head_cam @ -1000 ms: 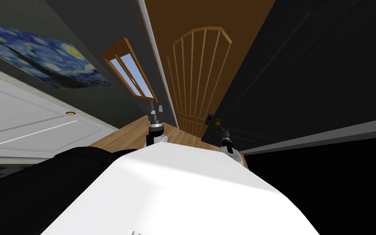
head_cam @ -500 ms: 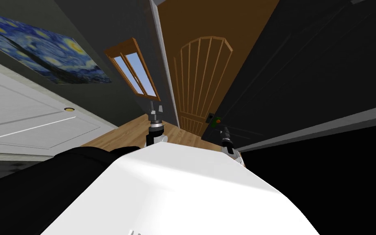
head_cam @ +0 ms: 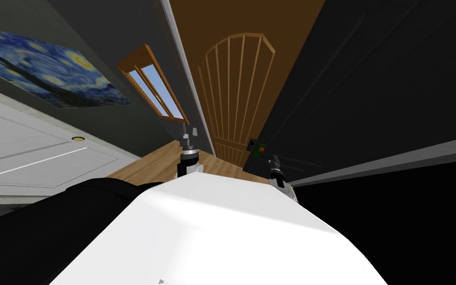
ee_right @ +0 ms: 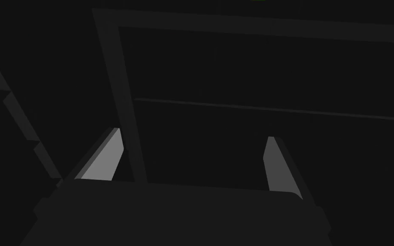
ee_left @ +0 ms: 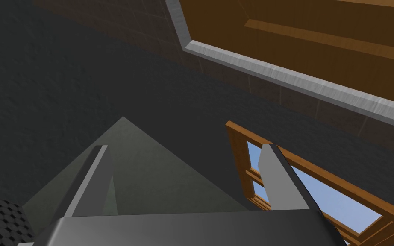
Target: Pull the door open
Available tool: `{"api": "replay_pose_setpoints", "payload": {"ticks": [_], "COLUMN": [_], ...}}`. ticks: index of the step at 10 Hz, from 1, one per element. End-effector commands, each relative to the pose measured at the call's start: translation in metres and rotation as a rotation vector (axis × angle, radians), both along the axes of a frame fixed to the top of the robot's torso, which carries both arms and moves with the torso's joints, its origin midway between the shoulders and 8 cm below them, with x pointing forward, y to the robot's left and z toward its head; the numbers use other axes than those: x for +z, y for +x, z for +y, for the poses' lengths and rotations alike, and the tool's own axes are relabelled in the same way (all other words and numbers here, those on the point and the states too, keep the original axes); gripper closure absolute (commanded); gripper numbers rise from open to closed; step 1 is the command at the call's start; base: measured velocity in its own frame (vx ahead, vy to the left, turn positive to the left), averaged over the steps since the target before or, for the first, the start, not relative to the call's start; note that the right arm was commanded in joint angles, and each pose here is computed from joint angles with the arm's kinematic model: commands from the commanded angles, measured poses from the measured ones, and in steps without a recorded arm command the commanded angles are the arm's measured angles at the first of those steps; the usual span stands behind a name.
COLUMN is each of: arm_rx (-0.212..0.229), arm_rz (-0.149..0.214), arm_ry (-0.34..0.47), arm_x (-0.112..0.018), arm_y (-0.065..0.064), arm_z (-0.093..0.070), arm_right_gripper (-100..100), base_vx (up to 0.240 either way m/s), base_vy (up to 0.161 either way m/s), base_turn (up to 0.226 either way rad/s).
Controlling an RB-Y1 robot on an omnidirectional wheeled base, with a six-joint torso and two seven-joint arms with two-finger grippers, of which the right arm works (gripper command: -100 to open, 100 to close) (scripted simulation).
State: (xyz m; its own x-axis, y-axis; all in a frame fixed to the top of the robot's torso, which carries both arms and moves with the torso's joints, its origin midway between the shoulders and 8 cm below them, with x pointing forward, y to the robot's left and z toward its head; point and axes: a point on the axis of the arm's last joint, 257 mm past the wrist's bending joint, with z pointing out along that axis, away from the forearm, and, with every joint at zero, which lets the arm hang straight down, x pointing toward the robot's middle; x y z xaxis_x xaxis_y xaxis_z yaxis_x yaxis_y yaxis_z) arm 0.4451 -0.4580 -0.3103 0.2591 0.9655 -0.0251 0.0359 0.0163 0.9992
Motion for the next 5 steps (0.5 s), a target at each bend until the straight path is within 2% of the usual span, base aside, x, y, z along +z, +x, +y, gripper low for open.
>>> {"api": "replay_pose_setpoints", "payload": {"ticks": [1,3,4,5], "arm_rx": [0.011,0.038,0.03,0.03], "arm_rz": [-0.011,-0.037,-0.029,-0.029], "arm_ry": [0.002,0.006,0.004,0.004], "arm_x": [0.003,0.012,0.009,0.009], "arm_y": [0.006,0.019,0.017,0.017], "arm_z": [0.006,0.022,0.017,0.017], "arm_right_gripper": [-100,-100,-100,100], "base_vx": [0.199,0.239,0.103,-0.01], "base_vy": [0.051,0.07,0.034,-0.003], "base_turn": [0.084,0.143,0.025,-0.023]}}
